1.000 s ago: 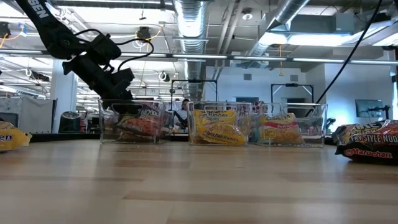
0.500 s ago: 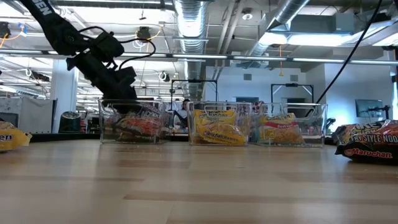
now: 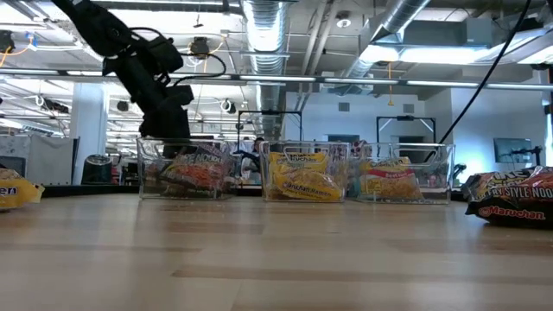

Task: Sort Maruchan noodles
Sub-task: Put the black noodle pack into the left transparent bin, then put the blue noodle pack into the right transparent bin

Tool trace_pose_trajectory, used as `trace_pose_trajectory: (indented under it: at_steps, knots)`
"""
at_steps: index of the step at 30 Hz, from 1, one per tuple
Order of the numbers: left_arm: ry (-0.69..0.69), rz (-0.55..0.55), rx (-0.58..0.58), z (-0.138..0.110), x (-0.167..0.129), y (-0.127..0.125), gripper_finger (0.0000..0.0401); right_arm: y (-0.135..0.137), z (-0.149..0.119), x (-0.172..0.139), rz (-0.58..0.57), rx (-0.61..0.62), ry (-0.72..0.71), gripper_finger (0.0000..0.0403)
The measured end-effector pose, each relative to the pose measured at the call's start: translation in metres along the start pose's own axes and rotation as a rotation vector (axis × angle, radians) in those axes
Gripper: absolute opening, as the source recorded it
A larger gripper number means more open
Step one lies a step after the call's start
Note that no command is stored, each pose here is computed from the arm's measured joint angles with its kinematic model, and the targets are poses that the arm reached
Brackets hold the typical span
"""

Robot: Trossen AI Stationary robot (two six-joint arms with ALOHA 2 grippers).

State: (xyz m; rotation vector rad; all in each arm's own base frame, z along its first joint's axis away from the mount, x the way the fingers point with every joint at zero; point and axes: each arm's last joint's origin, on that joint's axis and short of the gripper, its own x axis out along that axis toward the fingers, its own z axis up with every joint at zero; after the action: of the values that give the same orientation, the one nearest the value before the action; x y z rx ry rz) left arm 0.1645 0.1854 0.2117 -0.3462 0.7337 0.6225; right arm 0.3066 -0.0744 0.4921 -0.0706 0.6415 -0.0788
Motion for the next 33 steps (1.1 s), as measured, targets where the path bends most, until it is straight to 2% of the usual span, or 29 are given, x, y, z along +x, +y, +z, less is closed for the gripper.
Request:
trace_pose_trajectory:
  at_steps: [9, 16, 21, 25, 30, 33]
  knots:
    - [-0.029, -0.023, 0.022, 0.042, -0.027, -0.003, 0.0197, 0.002, -0.003, -0.002, 0.007, 0.007, 0.025, 0.0184]
    - [-0.008, -0.031, 0.017, 0.060, -0.046, -0.005, 0.0197, 0.004, -0.007, -0.002, 0.019, 0.011, 0.073, 0.0184]
    - [0.008, -0.194, -0.009, 0.072, -0.063, -0.012, 0.0197, 0.015, -0.009, -0.009, 0.049, 0.001, 0.094, 0.0184]
    - [-0.042, -0.320, -0.032, 0.082, -0.083, -0.025, 0.0197, 0.025, -0.009, -0.020, 0.070, -0.012, 0.082, 0.0184]
    - [-0.116, -0.370, -0.039, 0.082, -0.115, -0.044, 0.0197, 0.037, -0.013, -0.030, 0.102, 0.011, 0.115, 0.0184]
    - [-0.149, -0.361, -0.047, 0.078, -0.132, -0.053, 0.0197, 0.045, -0.018, -0.035, 0.124, 0.052, 0.166, 0.0184]
